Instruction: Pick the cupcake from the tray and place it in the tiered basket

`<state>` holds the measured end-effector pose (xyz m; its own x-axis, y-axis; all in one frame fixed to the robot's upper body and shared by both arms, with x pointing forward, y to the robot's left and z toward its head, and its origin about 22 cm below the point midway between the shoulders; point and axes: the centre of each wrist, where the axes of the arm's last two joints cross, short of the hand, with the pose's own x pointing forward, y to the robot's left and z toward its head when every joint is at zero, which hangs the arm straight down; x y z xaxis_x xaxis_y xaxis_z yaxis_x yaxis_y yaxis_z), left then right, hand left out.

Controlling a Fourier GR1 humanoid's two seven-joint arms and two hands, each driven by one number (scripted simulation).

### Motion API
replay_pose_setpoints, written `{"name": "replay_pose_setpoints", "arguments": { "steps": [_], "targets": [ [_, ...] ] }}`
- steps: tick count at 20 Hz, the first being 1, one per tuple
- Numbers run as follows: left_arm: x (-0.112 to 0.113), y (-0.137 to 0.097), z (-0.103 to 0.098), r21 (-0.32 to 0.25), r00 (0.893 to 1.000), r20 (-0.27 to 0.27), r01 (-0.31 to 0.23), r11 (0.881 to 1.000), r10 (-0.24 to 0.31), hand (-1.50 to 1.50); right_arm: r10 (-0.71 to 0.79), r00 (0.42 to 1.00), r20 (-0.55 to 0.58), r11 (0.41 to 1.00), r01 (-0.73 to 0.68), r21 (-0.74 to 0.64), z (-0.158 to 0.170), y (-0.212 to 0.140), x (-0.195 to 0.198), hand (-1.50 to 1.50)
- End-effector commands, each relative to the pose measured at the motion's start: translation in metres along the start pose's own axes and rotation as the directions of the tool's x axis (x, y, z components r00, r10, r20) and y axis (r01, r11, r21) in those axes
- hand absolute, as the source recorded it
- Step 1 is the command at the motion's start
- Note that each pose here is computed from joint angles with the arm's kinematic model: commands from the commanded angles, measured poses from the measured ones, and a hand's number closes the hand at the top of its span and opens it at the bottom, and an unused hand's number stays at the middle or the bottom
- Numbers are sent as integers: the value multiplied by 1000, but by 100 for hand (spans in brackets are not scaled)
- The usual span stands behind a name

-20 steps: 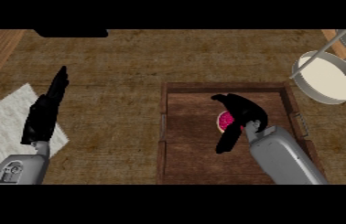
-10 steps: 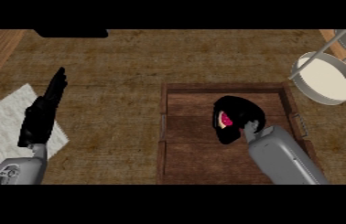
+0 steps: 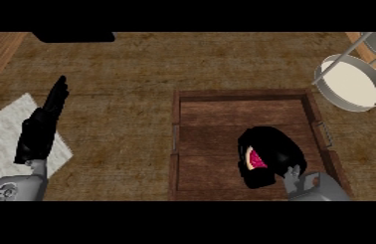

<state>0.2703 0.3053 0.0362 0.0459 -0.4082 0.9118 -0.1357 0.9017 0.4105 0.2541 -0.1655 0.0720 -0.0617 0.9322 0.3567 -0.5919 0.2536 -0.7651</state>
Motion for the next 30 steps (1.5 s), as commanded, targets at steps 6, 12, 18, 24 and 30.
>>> {"name": "replay_pose_setpoints", "arguments": {
  "steps": [6, 12, 18, 24, 30],
  "targets": [
    [7, -1, -15, 3, 1000, -2, 11, 1000, -11, 0, -157, 961, 227, 915, 228, -332, 65, -22, -7, 150],
    [4, 15, -8, -14, 1000, 8, 4, 1000, -3, 0, -152, 937, 314, 719, 323, -615, 107, -61, -4, 150],
    [4, -24, -13, -17, 1000, 14, 13, 1000, -13, 0, -103, 948, 300, 611, 299, -733, 150, -124, -17, 150],
    [-6, -11, 2, -24, 1000, 7, -1, 1000, 2, 0, -40, 984, 173, 590, 164, -791, 177, -191, -33, 150],
    [2, -6, 3, -31, 1000, 20, -4, 1000, 5, 0, -129, 956, 263, 626, 284, -726, 148, -213, -53, 150]
  ]
}}
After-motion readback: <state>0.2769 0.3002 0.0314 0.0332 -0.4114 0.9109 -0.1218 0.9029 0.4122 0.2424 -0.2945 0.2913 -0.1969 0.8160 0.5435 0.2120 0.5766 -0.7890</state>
